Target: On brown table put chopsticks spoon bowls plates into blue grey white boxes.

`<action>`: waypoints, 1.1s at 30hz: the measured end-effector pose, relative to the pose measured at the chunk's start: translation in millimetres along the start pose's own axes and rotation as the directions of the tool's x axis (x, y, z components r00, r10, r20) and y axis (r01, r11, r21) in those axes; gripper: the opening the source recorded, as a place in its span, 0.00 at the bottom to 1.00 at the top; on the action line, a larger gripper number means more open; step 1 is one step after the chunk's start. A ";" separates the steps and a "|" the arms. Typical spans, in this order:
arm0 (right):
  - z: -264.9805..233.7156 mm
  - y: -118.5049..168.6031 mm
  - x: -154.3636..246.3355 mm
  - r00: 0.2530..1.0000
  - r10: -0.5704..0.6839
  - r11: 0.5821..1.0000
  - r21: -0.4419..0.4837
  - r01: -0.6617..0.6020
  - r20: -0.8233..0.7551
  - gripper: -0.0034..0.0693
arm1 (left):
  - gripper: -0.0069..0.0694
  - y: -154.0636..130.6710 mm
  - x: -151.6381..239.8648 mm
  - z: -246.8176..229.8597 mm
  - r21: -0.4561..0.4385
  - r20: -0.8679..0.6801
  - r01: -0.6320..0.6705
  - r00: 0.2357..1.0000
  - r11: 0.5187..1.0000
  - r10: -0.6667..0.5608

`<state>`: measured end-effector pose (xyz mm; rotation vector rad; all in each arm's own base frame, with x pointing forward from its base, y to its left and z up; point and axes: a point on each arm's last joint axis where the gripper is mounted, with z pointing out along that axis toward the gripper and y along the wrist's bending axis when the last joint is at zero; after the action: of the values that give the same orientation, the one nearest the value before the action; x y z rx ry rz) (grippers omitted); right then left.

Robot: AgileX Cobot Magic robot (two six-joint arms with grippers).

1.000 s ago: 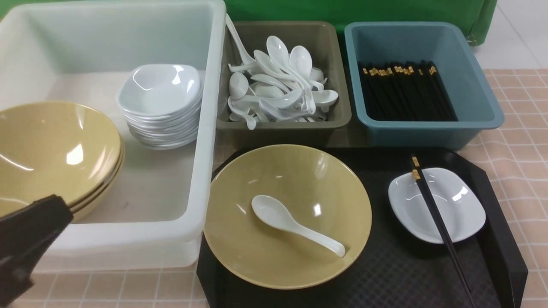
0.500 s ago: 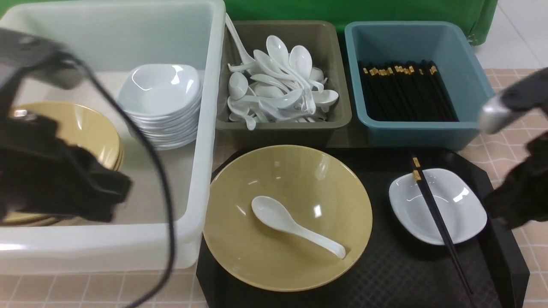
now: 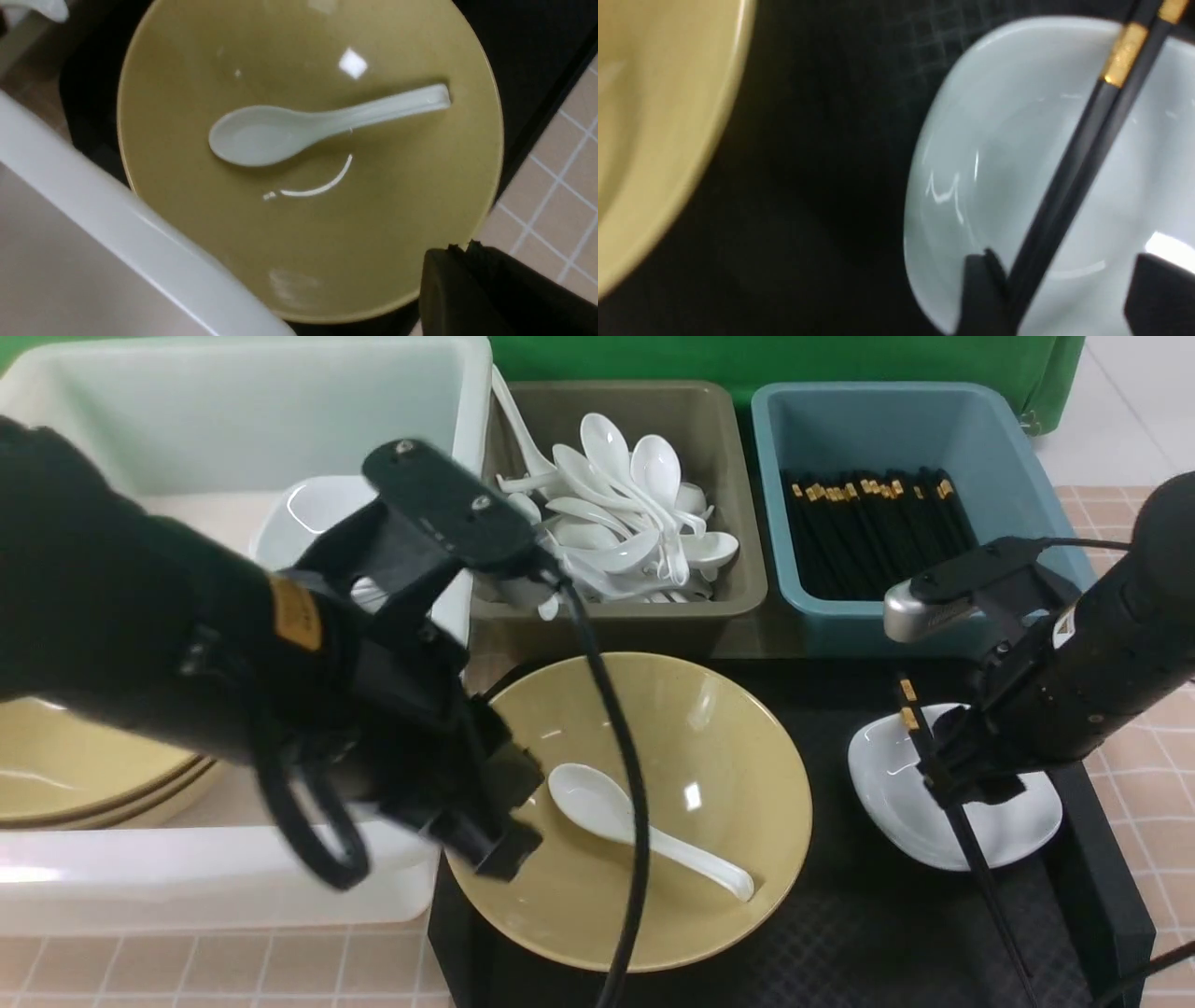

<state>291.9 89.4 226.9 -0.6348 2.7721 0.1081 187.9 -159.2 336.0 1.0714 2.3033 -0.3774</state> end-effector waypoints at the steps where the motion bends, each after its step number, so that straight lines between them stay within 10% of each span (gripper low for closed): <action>1: 3.4 -0.5 -1.2 1.000 0.002 1.000 0.001 -0.002 0.003 0.72 | 0.10 2.1 -3.3 4.3 -0.013 0.020 -0.002 1.000 1.000 0.002; 12: 42.8 -4.2 -8.3 0.997 0.040 0.999 -0.005 -0.040 -0.064 0.69 | 0.10 23.8 -20.6 55.2 -0.148 0.062 -0.096 0.992 0.984 0.106; 20: 34.0 -3.8 -12.1 0.997 0.042 0.999 -0.007 -0.043 -0.064 0.26 | 0.10 25.2 -14.9 66.5 -0.133 -0.017 -0.106 0.994 0.985 0.105; 33: -54.1 -7.6 -36.1 0.978 -0.015 0.999 0.052 0.004 0.208 0.27 | 0.10 29.2 -41.8 72.6 -0.131 0.134 0.062 0.990 0.989 -0.044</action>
<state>311.9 90.0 289.3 -0.5873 2.5611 0.0955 259.2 -200.0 302.5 0.8940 2.2105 -0.2988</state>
